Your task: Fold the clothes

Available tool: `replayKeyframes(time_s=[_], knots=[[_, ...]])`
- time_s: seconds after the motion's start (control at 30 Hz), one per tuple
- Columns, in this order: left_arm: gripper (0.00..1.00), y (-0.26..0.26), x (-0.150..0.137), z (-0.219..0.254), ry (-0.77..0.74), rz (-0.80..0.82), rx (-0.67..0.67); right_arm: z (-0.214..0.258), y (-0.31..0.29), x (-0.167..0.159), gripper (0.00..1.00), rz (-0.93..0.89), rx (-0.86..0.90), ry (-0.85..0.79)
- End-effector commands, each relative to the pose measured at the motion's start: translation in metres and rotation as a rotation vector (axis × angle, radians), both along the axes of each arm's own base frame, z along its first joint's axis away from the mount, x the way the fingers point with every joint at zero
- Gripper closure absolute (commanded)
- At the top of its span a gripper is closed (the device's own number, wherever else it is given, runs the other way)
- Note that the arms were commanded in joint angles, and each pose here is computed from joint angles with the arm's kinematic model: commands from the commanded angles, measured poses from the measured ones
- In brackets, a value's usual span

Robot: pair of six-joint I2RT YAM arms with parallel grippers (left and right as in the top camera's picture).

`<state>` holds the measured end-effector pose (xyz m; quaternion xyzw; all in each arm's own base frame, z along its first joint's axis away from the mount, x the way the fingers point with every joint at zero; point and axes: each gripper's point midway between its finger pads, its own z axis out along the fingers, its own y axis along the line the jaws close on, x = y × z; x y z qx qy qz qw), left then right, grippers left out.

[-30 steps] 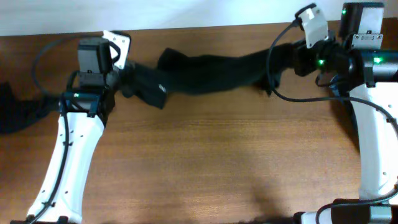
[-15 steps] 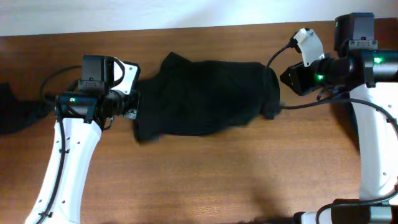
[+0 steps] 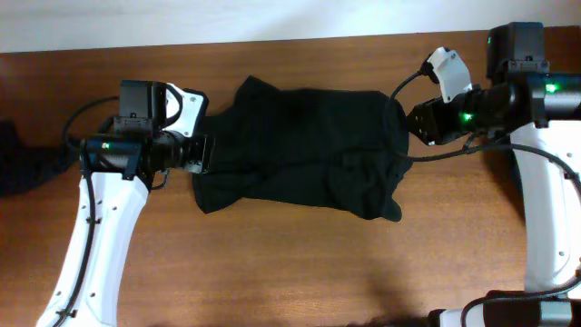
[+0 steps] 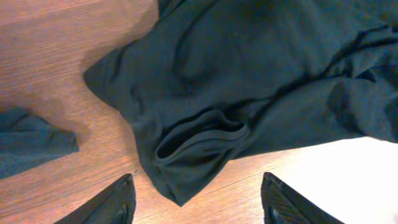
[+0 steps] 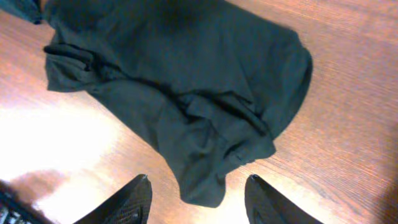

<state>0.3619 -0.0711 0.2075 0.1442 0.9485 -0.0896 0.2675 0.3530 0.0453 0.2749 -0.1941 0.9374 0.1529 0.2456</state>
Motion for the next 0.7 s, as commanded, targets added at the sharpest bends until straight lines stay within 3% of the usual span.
replayKeyframes(time_s=[0.0, 0.3, 0.67], knots=[[0.34, -0.007, -0.006, 0.008, -0.003, -0.022, -0.045, -0.011, 0.006, -0.005, 0.46, 0.005, 0.054, 0.048], [0.35, -0.012, -0.010, -0.023, 0.113, -0.072, -0.047, -0.058, 0.012, -0.017, 0.46, -0.004, 0.107, 0.185], [0.35, -0.008, 0.000, -0.121, 0.366, -0.104, 0.015, -0.099, 0.013, -0.014, 0.47, -0.070, 0.139, 0.231]])
